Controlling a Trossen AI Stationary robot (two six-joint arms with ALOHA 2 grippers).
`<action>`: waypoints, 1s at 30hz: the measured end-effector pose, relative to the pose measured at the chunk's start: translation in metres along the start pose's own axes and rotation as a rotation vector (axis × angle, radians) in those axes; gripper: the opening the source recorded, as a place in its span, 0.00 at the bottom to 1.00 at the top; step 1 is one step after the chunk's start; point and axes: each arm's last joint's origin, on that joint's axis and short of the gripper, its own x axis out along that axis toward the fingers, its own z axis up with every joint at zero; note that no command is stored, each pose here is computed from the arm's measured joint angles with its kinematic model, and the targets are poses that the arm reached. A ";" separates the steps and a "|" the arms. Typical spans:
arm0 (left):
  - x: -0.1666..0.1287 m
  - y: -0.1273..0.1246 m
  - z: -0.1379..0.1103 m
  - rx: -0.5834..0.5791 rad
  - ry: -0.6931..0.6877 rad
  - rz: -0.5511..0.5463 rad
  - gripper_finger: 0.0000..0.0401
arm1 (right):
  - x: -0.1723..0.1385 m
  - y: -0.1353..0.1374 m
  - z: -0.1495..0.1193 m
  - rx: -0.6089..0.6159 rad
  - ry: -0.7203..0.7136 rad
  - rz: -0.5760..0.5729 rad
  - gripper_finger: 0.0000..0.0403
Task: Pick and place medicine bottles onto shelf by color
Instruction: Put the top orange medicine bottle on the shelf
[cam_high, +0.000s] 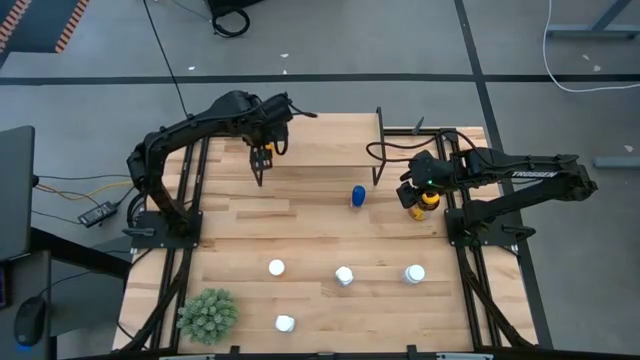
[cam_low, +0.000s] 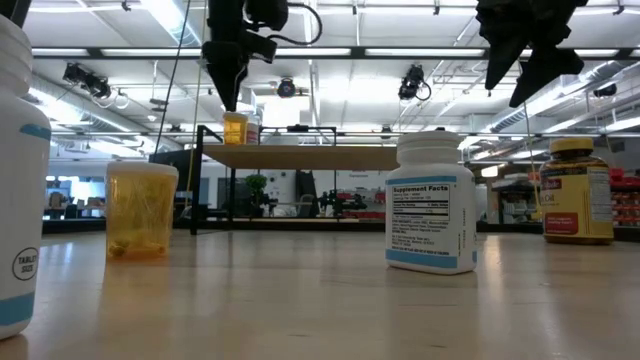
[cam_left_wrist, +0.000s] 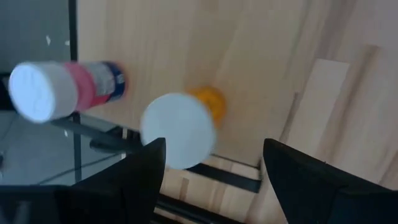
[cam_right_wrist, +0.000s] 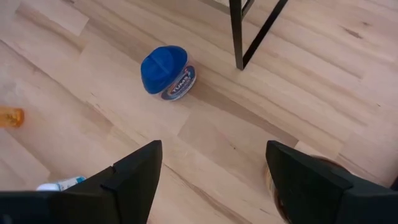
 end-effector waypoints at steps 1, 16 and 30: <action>-0.001 0.001 -0.001 -0.010 0.005 0.000 0.69 | 0.000 0.000 0.000 0.000 0.003 0.002 0.74; -0.040 0.058 -0.019 -0.376 -0.172 -0.027 0.69 | 0.000 0.000 0.000 0.002 0.001 0.001 0.74; -0.016 0.082 -0.034 -0.771 -0.105 -0.031 0.58 | 0.000 0.001 0.001 0.008 -0.017 0.011 0.74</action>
